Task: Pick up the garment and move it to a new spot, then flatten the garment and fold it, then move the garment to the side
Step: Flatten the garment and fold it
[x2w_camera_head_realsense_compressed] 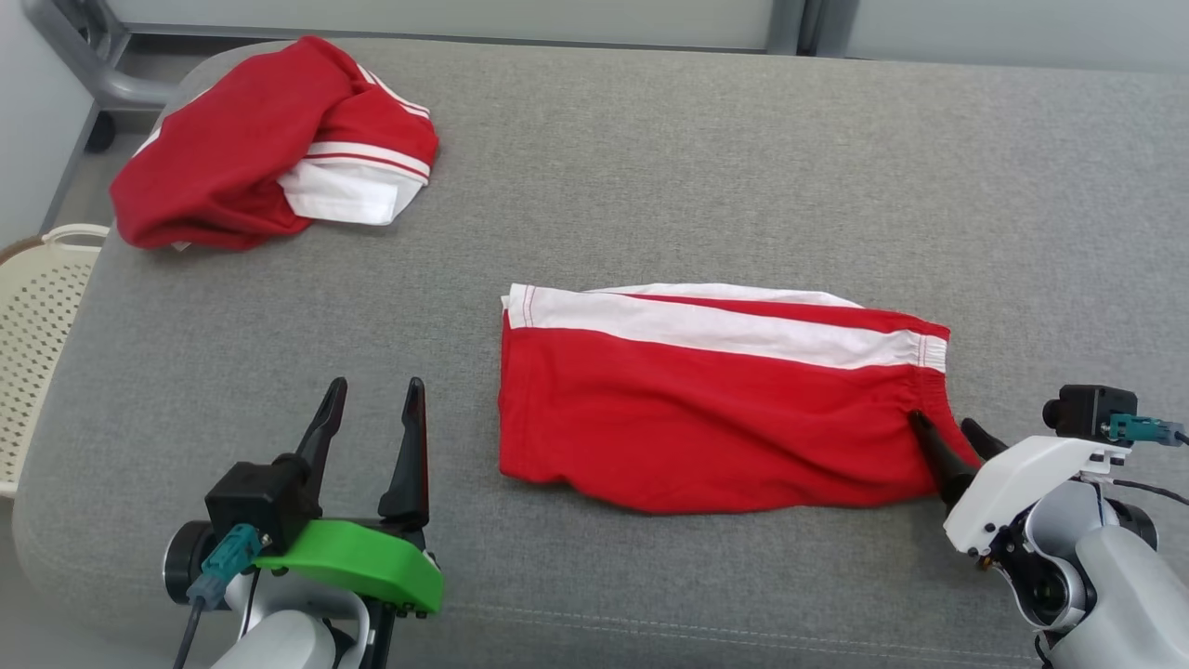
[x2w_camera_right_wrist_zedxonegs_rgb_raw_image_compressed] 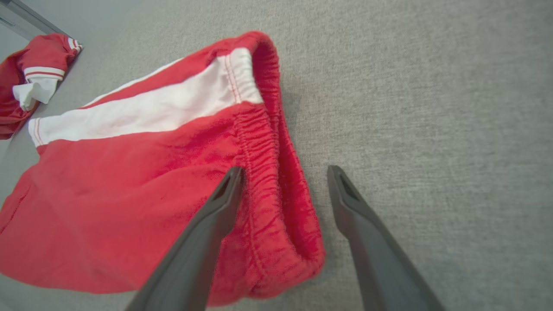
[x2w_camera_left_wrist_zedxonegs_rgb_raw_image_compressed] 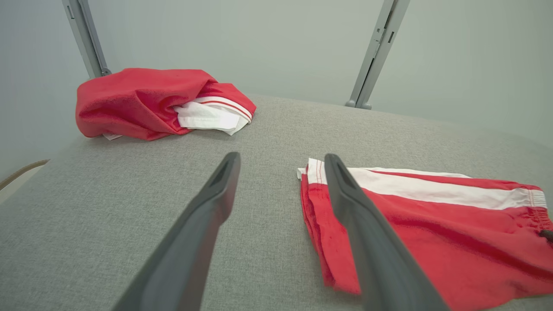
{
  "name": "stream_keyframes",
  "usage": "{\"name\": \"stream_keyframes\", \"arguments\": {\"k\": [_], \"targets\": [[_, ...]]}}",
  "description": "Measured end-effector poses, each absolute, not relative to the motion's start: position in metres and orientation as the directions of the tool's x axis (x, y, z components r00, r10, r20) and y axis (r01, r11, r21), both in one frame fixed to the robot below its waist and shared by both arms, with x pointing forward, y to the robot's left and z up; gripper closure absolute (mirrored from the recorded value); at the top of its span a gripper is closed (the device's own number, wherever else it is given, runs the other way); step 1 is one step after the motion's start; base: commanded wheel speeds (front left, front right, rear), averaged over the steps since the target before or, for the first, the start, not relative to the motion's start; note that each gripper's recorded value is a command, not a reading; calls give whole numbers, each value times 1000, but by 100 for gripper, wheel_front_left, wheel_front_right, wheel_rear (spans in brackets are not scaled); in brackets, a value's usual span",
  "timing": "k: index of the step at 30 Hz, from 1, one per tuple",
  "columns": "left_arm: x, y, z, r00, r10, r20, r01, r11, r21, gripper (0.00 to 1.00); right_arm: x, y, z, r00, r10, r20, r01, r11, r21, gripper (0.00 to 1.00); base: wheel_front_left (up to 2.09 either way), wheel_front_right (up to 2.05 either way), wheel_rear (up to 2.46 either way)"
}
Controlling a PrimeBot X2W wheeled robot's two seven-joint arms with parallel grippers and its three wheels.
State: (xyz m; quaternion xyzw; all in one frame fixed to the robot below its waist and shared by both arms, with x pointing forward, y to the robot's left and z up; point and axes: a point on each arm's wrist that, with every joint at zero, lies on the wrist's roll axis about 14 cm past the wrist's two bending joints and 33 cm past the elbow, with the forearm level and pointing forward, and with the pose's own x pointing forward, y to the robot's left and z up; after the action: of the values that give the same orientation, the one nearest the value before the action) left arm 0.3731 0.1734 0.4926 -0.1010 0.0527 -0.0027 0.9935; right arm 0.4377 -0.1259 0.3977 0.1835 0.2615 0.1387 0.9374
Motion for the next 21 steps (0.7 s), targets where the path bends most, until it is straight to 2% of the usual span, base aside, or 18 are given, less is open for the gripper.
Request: {"name": "stream_keyframes", "arguments": {"k": [7, 8, 9, 10, 12, 13, 21], "targets": [[360, 186, 491, 993, 28, -116, -52, 977, -209, 0, 443, -103, 394, 775, 421, -471, -154, 849, 506, 0, 0, 0, 0], [359, 187, 491, 993, 32, -115, -55, 976, -209, 0, 444, -101, 395, 772, 427, -471, -151, 843, 517, 19, 0, 0, 0], [358, 188, 491, 993, 35, -115, -59, 976, -208, 0, 445, -99, 395, 770, 431, -470, -148, 837, 526, 54, 0, 0, 0], [358, 188, 492, 993, 38, -114, -61, 976, -208, 0, 446, -98, 396, 769, 434, -468, -143, 832, 536, 63, 0, 0, 0], [357, 189, 492, 993, 41, -113, -64, 976, -208, 0, 449, -95, 399, 771, 442, -458, -137, 818, 558, 90, 0, 0, 0], [356, 189, 492, 993, 41, -113, -64, 976, -208, 0, 450, -95, 401, 775, 442, -452, -129, 811, 571, 100, 0, 0, 0], [358, 184, 491, 993, 22, -116, -46, 976, -211, 0, 457, -106, 411, 788, 440, -431, -74, 763, 643, 100, 0, 0, 0]]}}
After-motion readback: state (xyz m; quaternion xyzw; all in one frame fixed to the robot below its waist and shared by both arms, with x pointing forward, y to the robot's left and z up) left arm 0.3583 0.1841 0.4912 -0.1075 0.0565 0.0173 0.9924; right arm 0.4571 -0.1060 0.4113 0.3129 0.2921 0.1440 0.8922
